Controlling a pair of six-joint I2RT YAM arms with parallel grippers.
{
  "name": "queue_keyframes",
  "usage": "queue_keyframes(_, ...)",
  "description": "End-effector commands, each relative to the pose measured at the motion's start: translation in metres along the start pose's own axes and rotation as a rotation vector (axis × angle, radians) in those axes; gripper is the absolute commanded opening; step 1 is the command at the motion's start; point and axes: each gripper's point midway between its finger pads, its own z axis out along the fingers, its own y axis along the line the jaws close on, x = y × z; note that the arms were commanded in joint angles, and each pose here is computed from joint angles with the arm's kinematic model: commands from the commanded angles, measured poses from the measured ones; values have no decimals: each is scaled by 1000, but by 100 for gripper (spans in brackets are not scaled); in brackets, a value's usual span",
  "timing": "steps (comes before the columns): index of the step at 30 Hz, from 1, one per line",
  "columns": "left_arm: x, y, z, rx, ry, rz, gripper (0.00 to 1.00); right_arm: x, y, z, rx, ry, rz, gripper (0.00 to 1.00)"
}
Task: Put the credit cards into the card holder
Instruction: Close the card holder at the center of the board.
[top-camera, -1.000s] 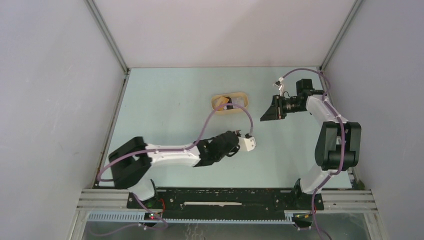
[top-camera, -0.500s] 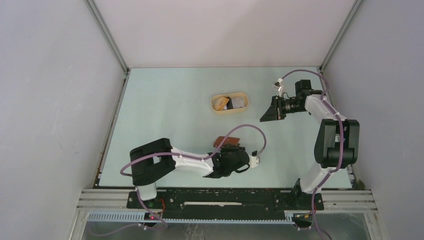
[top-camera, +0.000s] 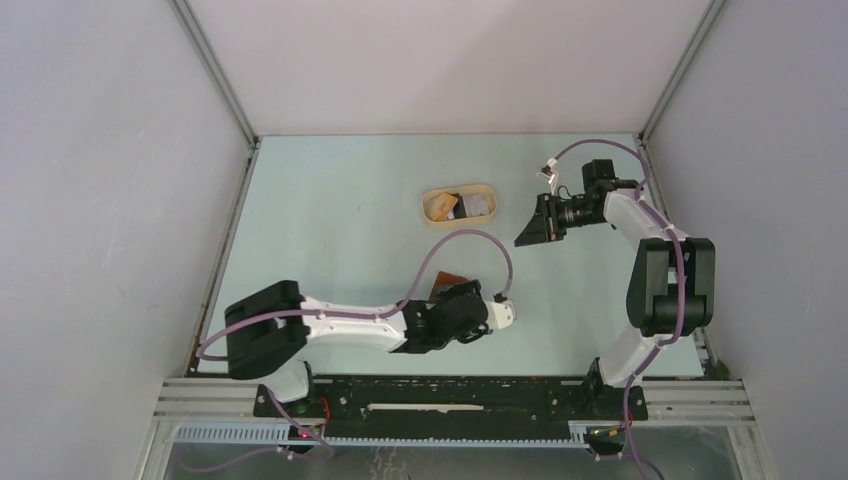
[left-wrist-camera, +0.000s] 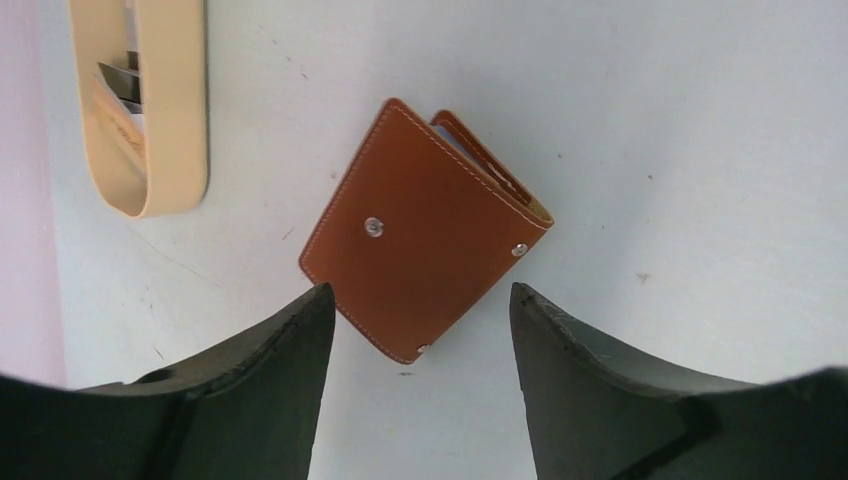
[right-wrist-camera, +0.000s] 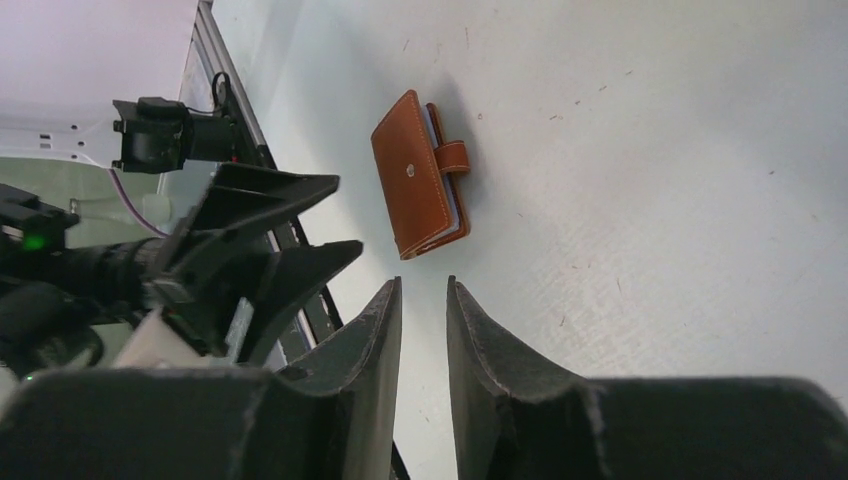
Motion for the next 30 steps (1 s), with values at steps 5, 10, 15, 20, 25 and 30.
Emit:
queue_keyframes(5,-42,49,-52,-13,-221,-439,73,2,18,10,-10,33,-129,32)
queue_keyframes(10,-31,89,-64,14,-301,-898,75,2,39,19,-9,65,-296,34)
queue_keyframes(15,-34,97,-50,208,-398,-1186,58,4,41,48,77,108,-376,37)
queue_keyframes(20,-39,75,-17,333,-304,-1206,41,30,18,84,127,231,-228,30)
queue_keyframes(25,-15,36,24,394,-99,-1250,26,58,5,107,137,352,-141,28)
queue_keyframes(30,9,23,36,369,11,-1273,22,80,-3,122,158,440,-103,28)
